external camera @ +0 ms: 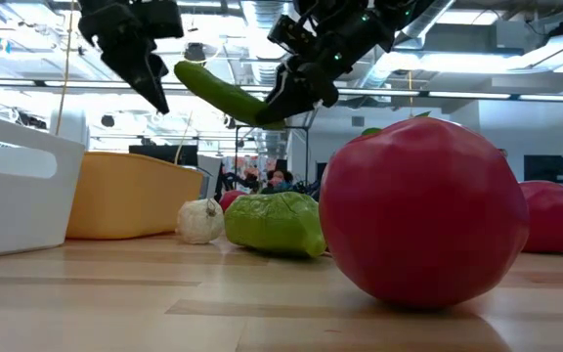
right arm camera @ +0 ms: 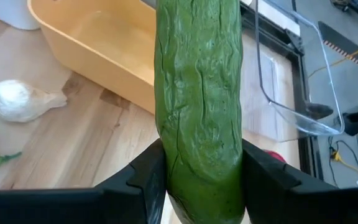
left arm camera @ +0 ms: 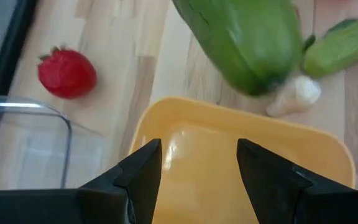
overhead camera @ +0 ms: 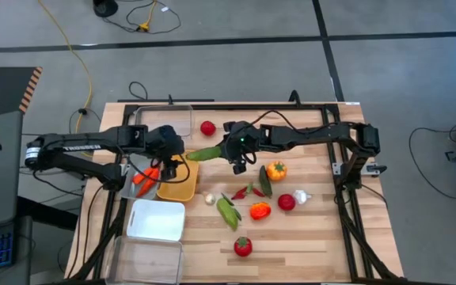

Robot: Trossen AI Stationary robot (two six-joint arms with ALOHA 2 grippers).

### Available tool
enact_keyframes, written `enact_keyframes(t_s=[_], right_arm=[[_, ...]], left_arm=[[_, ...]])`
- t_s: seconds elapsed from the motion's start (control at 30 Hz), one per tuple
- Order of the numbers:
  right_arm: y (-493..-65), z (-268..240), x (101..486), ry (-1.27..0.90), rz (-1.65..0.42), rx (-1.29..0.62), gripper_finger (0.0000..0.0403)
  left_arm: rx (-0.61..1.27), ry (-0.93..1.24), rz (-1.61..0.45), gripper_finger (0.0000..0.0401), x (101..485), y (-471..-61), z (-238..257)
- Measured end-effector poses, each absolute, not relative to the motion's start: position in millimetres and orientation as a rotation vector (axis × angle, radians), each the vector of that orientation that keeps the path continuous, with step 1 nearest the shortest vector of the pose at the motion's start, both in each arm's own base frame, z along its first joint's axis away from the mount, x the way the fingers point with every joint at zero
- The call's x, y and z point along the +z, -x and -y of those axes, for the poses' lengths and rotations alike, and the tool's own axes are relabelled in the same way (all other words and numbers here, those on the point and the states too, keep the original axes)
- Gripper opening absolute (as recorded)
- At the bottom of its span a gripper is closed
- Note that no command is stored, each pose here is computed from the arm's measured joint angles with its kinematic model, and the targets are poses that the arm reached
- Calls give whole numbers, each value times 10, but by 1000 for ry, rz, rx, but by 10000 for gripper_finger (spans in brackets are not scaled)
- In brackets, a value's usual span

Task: Sort produce into baskets
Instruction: Put the top cucumber into the yellow bin

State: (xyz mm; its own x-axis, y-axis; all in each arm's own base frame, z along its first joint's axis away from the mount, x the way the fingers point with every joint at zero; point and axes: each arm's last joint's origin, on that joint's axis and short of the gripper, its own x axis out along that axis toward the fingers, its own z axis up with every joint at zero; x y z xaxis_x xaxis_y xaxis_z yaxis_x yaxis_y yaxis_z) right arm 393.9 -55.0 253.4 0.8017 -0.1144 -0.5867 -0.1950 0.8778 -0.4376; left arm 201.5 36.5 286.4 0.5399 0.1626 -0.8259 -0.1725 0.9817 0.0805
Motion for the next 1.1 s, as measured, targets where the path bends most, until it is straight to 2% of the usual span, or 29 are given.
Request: enact_keyframes(t_s=[0.5,1.1], right_arm=[[-4121,408,2721,541,-567,69,192],[-4974,250,2225,567,-582,131,192]], left_arm=[[415,-96,-932,197,3150,-1671,-373],[534,-185,-776,197,3397,-1215,-330]])
